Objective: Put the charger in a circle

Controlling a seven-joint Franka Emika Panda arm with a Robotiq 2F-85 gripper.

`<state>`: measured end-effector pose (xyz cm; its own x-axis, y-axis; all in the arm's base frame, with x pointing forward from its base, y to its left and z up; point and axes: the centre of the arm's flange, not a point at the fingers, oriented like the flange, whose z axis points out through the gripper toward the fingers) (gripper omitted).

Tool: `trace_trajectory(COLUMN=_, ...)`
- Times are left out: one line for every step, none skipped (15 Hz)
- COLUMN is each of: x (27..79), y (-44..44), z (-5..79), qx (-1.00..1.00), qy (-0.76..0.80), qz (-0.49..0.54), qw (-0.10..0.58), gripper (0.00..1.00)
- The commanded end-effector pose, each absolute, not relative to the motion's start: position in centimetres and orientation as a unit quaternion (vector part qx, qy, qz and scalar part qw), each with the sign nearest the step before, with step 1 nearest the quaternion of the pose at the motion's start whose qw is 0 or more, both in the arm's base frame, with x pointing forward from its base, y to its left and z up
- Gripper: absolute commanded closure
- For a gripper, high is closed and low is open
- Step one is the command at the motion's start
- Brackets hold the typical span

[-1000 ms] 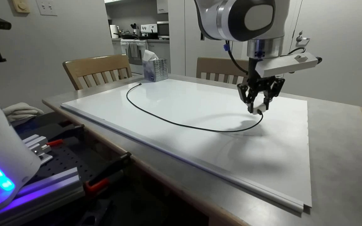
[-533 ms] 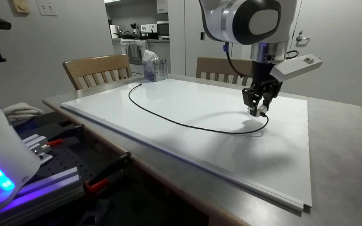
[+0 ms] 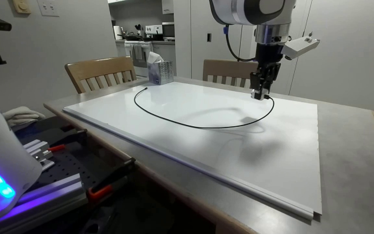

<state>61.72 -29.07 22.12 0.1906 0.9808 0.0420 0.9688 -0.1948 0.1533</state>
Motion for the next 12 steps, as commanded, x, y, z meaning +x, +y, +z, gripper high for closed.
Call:
trace_trajectory(x=65.0, y=-28.6, z=22.6, qx=0.739, qy=0.67, qz=0.062, qw=0.038, gripper=0.74)
trace_trajectory(x=63.0, y=-28.1, z=22.5, qx=0.755, qy=0.651, qz=0.063, qw=0.043, gripper=0.49)
trace_trajectory(x=63.6, y=-27.7, z=22.6, qx=0.75, qy=0.657, qz=0.062, qw=0.042, gripper=0.49)
trace_trajectory(x=64.0, y=-27.5, z=22.7, qx=0.748, qy=0.66, qz=0.062, qw=0.042, gripper=0.49)
trace_trajectory(x=64.1, y=-27.4, z=22.7, qx=0.747, qy=0.661, qz=0.062, qw=0.042, gripper=0.49)
trace_trajectory(x=64.2, y=-27.5, z=22.6, qx=0.747, qy=0.661, qz=0.062, qw=0.043, gripper=0.49)
trace_trajectory(x=64.2, y=-27.6, z=22.5, qx=0.746, qy=0.661, qz=0.062, qw=0.043, gripper=0.74)
trace_trajectory(x=65.4, y=-26.9, z=22.9, qx=0.732, qy=0.677, qz=0.06, qw=0.045, gripper=0.74)
trace_trajectory(x=66.8, y=-25.7, z=23.2, qx=0.714, qy=0.696, qz=0.059, qw=0.047, gripper=0.74)
trace_trajectory(x=68.0, y=-24.4, z=23.6, qx=0.698, qy=0.712, qz=0.059, qw=0.049, gripper=0.74)
trace_trajectory(x=69.2, y=-23.0, z=23.9, qx=0.679, qy=0.729, qz=0.062, qw=0.052, gripper=0.74)
trace_trajectory(x=70.2, y=-21.4, z=24.1, qx=0.657, qy=0.749, qz=0.064, qw=0.051, gripper=0.74)
